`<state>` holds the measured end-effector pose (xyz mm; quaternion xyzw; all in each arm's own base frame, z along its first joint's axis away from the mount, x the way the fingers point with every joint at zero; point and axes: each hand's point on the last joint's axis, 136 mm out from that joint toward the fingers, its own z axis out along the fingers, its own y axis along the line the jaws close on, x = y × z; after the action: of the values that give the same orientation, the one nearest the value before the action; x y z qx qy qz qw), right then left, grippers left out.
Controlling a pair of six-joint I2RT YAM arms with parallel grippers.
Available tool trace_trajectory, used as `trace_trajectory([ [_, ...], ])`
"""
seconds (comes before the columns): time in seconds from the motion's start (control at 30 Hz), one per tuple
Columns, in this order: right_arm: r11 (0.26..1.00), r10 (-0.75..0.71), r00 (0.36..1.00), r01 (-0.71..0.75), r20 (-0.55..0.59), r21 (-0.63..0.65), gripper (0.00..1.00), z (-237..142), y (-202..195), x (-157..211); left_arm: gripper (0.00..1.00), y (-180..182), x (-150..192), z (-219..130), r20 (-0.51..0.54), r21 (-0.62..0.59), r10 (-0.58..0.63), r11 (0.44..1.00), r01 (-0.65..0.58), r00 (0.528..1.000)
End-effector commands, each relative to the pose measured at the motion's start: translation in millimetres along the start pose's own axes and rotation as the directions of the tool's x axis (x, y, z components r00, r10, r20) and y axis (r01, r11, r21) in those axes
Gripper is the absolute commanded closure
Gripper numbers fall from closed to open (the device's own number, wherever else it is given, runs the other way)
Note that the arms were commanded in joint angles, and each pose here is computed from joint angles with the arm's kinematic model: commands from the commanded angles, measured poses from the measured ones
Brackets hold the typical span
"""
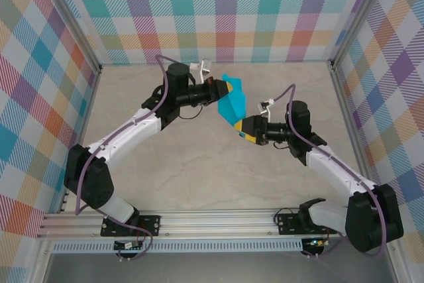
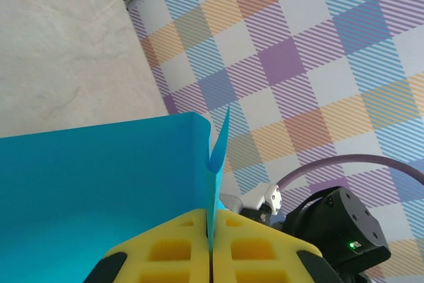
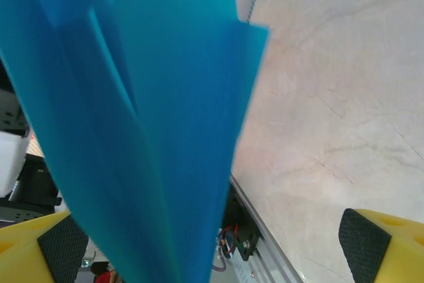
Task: Fold a paper plane with a square sheet of paper (fold left side to right side)
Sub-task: Turn over the paper at the center of the table.
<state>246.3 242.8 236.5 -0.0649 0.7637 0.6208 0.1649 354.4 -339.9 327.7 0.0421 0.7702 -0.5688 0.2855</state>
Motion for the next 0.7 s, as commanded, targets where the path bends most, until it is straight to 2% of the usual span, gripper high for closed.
trace_trajectory([
  [0.0, 0.993, -0.092, 0.995, 0.094, 0.029, -0.066, 0.06, 4.7, 29.9, -18.1, 0.94, -23.1, -3.1, -8.1, 0.001, 0.093, -0.015, 0.996, 0.015, 1.000],
  [0.17, 0.990, -0.118, 0.992, 0.121, 0.042, -0.078, 0.24, 4.3, 39.6, -23.3, 0.94, -20.3, 3.2, -5.2, -0.029, 0.110, -0.050, 0.992, 0.053, 0.998],
  [0.33, 0.988, -0.138, 0.989, 0.142, 0.055, -0.068, 0.47, 1.0, 44.1, -22.9, 0.94, -10.0, 11.0, -1.8, -0.052, 0.092, -0.074, 0.993, 0.079, 0.996],
  [0.47, 0.989, -0.144, 0.988, 0.146, 0.054, -0.030, 0.62, -1.3, 40.0, -20.2, 0.86, -5.0, 12.9, -3.3, -0.052, 0.070, -0.059, 0.996, 0.062, 0.997],
  [0.53, 0.990, -0.142, 0.989, 0.142, 0.048, 0.007, 0.69, -2.2, 34.9, -18.2, 0.78, -2.5, 13.2, -6.6, -0.051, 0.042, -0.039, 0.998, 0.041, 0.998],
  [0.67, 0.982, -0.155, 0.988, 0.152, 0.021, 0.113, 0.74, -4.7, 22.0, -12.6, 0.53, 3.8, 10.6, -23.4, -0.030, -0.066, 0.045, 0.997, -0.047, 0.999],
])
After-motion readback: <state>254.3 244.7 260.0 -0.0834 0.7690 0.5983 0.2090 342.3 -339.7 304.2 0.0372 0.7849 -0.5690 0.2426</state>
